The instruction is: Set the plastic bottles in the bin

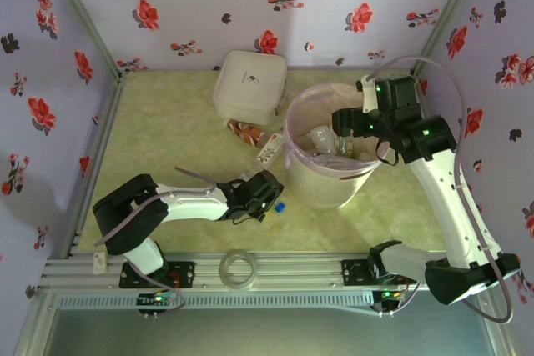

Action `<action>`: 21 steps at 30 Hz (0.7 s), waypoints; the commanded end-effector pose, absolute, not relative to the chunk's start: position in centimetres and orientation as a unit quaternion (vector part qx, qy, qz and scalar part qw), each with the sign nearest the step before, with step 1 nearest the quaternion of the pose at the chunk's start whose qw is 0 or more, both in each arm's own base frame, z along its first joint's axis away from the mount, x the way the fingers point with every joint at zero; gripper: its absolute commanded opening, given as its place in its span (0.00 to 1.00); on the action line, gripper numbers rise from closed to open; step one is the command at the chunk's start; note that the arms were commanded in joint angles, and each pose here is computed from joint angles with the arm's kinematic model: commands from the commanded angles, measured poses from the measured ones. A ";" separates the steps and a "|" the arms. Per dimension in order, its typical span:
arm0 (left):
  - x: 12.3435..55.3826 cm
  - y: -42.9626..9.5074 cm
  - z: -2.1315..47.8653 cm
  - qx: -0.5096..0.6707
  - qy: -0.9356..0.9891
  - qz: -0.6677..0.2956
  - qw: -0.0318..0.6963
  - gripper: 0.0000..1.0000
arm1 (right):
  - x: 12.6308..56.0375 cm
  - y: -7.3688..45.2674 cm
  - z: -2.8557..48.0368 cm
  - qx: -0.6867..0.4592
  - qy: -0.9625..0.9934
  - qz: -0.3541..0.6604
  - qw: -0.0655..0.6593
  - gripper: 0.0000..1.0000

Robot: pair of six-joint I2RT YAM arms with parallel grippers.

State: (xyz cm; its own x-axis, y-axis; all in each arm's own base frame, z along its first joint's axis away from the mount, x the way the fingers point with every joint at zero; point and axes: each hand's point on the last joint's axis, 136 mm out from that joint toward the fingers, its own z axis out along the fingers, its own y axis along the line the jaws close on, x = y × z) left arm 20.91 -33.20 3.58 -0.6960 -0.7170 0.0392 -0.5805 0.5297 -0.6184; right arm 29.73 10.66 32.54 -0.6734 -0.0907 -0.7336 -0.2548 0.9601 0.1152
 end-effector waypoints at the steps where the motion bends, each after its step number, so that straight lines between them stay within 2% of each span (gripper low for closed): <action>1: 21.9 -32.8 2.2 -0.390 0.859 -0.306 0.129 0.66 | 30.0 10.2 33.2 -0.096 0.903 0.095 0.408 0.85; 4: 21.8 -32.6 2.3 -0.391 0.858 -0.306 0.131 0.60 | 30.0 10.2 33.2 -0.094 0.902 0.097 0.409 0.85; 11: 22.0 -32.1 2.8 -0.386 0.858 -0.306 0.143 0.60 | 29.9 10.3 33.3 -0.093 0.902 0.101 0.409 0.85; 21: 23.9 -30.0 7.9 -0.330 0.862 -0.298 0.245 0.58 | 29.3 10.4 35.4 -0.089 0.888 0.119 0.436 0.84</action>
State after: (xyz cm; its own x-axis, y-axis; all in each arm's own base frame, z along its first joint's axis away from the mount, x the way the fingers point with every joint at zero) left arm 22.62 -31.66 5.83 -0.6879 -0.7188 -0.1008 -0.4902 0.5625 -0.6658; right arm 29.55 10.50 32.90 -0.6654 -0.0844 -0.7417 -0.2529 0.9603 0.1177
